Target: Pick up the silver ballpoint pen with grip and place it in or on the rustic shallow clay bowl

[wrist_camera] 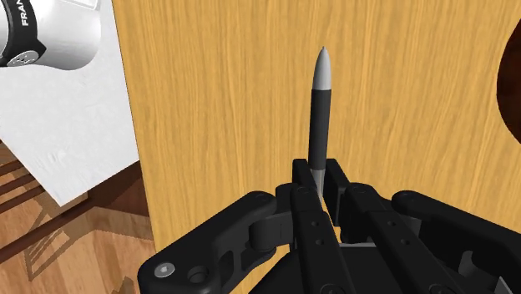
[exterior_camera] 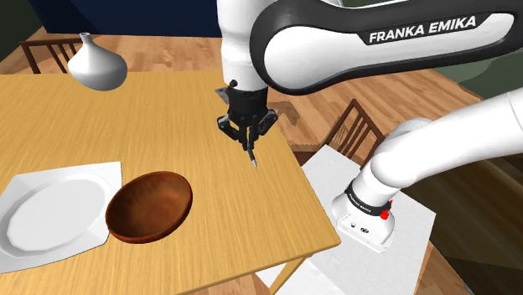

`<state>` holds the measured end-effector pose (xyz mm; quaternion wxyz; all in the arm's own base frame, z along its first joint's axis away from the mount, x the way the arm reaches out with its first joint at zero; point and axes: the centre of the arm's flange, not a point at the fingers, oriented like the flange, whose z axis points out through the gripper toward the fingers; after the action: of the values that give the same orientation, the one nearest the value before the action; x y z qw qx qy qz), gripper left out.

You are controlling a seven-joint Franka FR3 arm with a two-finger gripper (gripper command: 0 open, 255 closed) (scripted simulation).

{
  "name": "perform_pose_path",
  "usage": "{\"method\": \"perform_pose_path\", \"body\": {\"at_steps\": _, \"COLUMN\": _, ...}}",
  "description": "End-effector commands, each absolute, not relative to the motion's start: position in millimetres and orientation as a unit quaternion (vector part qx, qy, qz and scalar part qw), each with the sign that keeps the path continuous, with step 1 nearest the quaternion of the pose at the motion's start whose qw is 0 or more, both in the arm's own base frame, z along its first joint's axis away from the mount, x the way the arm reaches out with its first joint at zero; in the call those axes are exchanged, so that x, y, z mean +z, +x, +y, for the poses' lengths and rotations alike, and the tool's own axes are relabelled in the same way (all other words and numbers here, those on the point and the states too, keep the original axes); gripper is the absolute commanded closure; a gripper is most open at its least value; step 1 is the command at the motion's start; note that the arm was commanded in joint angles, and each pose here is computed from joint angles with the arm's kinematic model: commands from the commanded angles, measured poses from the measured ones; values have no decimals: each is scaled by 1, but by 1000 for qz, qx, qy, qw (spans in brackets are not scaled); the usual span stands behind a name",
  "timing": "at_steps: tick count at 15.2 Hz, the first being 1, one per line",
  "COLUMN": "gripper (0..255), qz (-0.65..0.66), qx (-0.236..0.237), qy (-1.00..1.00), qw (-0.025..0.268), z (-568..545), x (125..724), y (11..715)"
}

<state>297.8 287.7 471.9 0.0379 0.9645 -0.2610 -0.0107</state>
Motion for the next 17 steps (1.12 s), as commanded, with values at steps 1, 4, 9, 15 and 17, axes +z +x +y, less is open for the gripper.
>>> {"method": "perform_pose_path", "body": {"at_steps": 1, "gripper": 255, "qz": -261, "qx": -11, "qy": 965, "qw": 38, "z": 288, "x": 482, "y": 297}}
{"method": "perform_pose_path", "body": {"at_steps": 4, "gripper": 255, "qz": -261, "qx": -11, "qy": 965, "qw": 38, "z": 301, "x": 489, "y": 300}}
{"method": "perform_pose_path", "body": {"at_steps": 9, "gripper": 255, "qz": -261, "qx": -11, "qy": 965, "qw": 38, "z": 365, "x": 491, "y": 315}}
{"method": "perform_pose_path", "body": {"at_steps": 15, "gripper": 255, "qz": -261, "qx": -11, "qy": 965, "qw": 38, "z": 442, "x": 494, "y": 333}}
{"method": "perform_pose_path", "body": {"at_steps": 17, "gripper": 255, "qz": -261, "qx": -11, "qy": 965, "qw": 38, "z": 468, "x": 495, "y": 339}}
